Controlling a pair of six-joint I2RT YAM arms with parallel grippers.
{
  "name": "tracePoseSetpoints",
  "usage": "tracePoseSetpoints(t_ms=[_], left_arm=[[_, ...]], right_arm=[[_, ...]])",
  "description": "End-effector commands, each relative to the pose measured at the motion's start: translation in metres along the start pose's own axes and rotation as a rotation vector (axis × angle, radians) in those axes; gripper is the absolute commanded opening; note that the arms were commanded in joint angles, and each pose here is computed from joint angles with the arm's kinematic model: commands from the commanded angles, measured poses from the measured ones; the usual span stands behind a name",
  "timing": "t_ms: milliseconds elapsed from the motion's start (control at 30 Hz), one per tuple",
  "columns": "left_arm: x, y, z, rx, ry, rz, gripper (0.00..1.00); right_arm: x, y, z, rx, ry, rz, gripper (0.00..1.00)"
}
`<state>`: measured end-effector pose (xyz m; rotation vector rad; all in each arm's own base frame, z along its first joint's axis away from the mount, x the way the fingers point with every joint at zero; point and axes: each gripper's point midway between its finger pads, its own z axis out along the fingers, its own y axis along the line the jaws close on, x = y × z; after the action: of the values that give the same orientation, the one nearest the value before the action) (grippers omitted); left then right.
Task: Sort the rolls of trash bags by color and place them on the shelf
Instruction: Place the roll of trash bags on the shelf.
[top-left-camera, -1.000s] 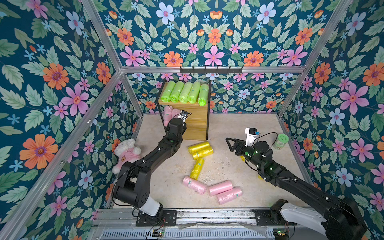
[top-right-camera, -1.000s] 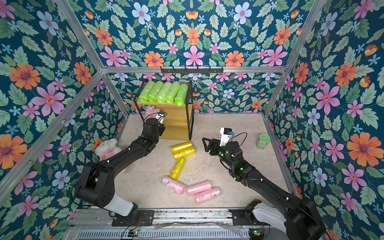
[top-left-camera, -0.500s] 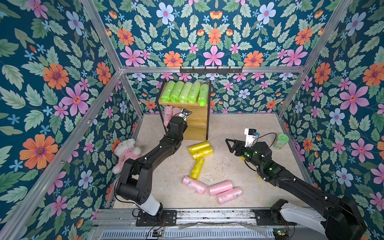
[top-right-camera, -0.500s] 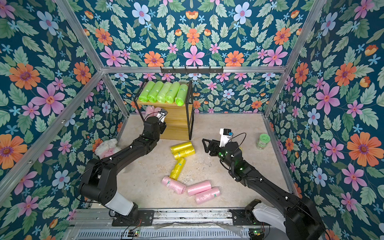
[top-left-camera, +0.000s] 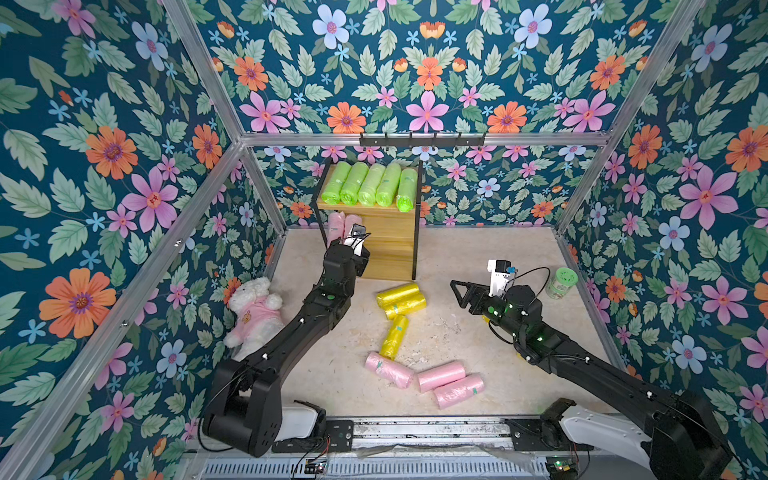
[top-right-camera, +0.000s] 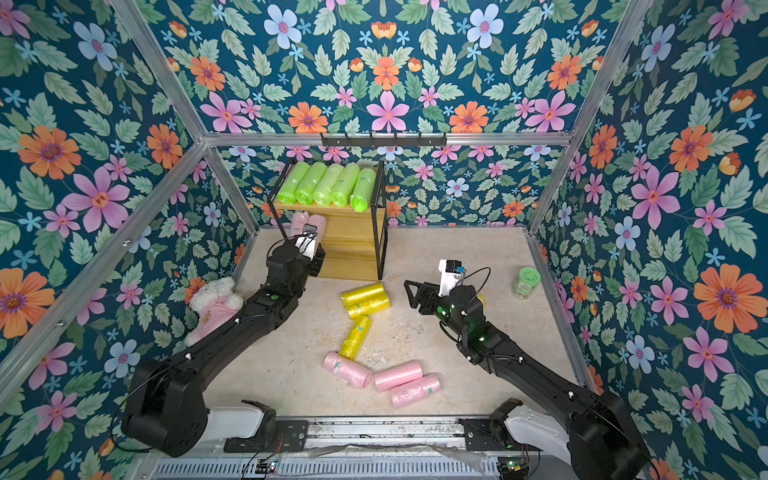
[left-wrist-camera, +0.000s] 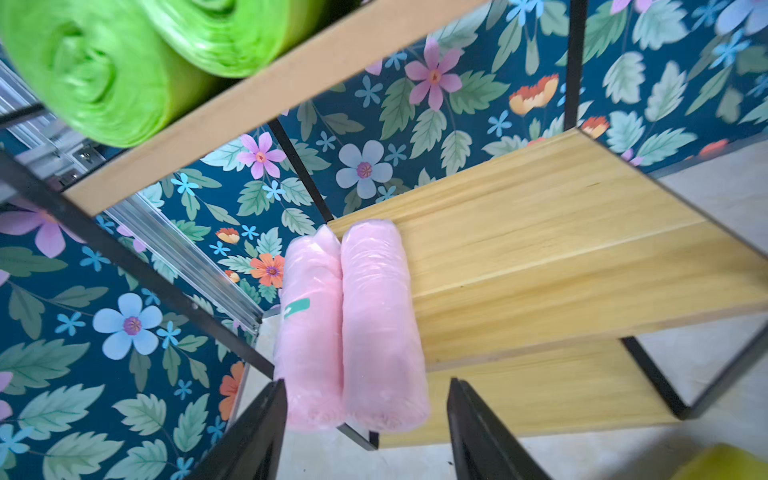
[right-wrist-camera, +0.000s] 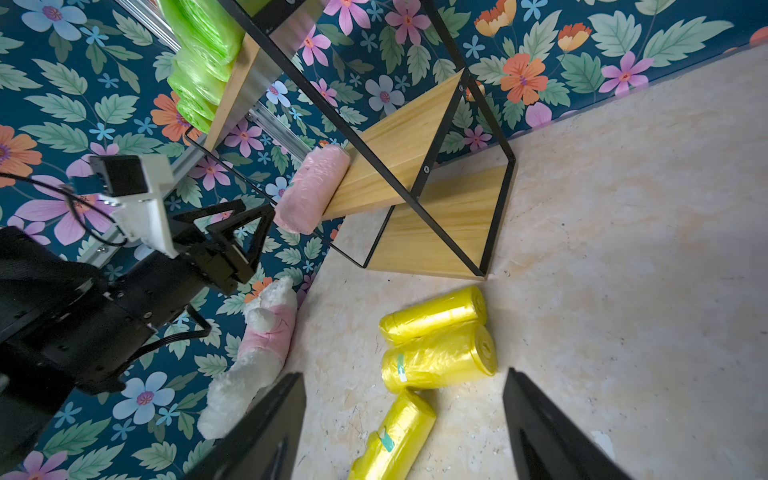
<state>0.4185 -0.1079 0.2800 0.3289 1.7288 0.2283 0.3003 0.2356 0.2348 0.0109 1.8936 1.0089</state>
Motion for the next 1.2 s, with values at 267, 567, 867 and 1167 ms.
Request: tracePoseSetpoints(t_ms=[267,567,867,1167], left_arm=[[0.016,-0.049,-0.064,0.373,0.117,-0.55,0.65],[0.065,-0.071,-0.097,0.443,0.387,-0.753,0.65],[0.084,-0.061,-0.109,0.371,0.481,-0.696,0.67],[0.072,-0.046,-0.117,0.353,0.382,-0.629,0.71]], right_arm=[[0.072,-0.005,-0.019,0.065,0.393,-0.213,0.8],[0.126,0.032,-0.034,0.014,0.611,-0.462,0.82],[0.178,0.059,-0.013,-0.165,0.627,-0.518,0.85],[0.239,0.058,0.01,-0.153,0.679,-0.618,0.89]])
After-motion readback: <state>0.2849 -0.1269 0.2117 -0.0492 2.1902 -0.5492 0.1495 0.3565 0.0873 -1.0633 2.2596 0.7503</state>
